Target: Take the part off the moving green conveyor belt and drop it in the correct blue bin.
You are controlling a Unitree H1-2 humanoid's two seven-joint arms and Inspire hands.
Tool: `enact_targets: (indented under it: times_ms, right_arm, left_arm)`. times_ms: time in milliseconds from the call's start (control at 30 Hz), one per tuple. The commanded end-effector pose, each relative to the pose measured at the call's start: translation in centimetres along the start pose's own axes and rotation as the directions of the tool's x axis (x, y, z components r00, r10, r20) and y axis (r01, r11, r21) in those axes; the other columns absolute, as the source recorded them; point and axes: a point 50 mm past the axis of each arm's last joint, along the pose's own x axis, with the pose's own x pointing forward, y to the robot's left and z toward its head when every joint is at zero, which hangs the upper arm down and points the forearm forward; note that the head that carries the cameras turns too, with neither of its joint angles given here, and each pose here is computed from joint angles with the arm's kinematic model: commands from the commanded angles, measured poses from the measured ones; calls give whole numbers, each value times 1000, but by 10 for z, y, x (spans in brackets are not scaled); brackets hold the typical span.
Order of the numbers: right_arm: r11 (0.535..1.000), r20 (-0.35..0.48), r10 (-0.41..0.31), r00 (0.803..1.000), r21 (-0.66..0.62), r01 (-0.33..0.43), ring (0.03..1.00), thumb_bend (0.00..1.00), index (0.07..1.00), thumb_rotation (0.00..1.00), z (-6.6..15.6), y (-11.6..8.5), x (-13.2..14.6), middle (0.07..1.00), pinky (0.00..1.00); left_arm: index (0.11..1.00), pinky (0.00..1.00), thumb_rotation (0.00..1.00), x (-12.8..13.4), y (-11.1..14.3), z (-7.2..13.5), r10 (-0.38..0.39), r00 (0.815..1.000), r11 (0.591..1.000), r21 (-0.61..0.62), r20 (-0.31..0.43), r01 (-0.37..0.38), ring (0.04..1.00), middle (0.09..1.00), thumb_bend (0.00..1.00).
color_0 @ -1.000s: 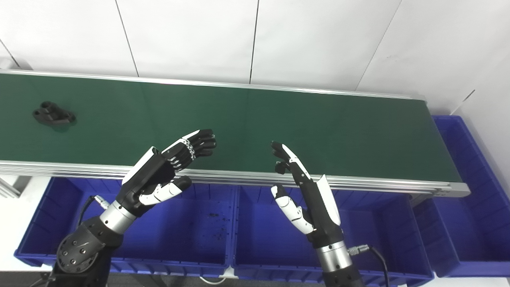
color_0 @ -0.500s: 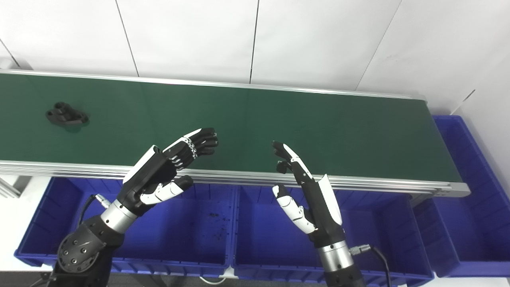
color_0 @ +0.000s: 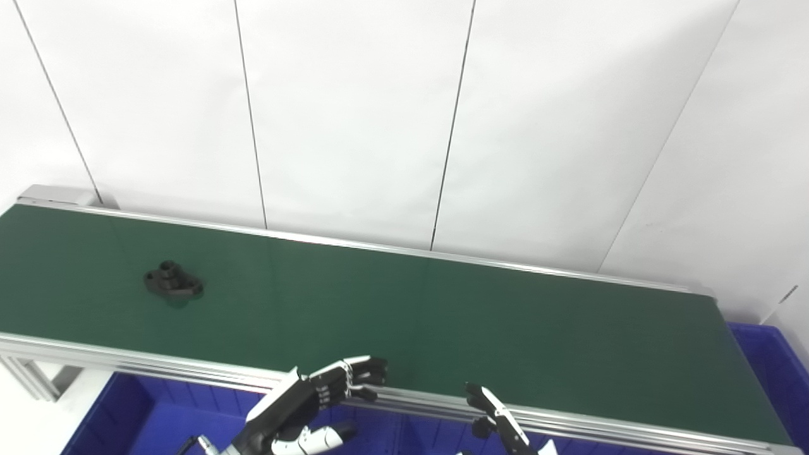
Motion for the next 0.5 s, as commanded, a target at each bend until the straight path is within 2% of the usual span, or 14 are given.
enact_targets:
  times_ms: [0,167,467]
  right_arm:
    - [999,109,-29,994,19,27,861,293,880,674,16,-2,9,905,762]
    - [1000,107,-18,994,10,17,867,288,892,679,20,-3,7,913,776]
    - [1000,114,-27,993,-8,28,861,298,887,689,21,-8,4,905,781]
  left_arm:
    - [840,741,514,10,3,13,0,997,999,44,75,-3,824,864,542]
    - [840,750,492,10,1,15,-1,997,999,45,83,-3,823,862,530]
    - [854,773,529,10,-4,15,-6,996,999,37,86,3,835,872,509]
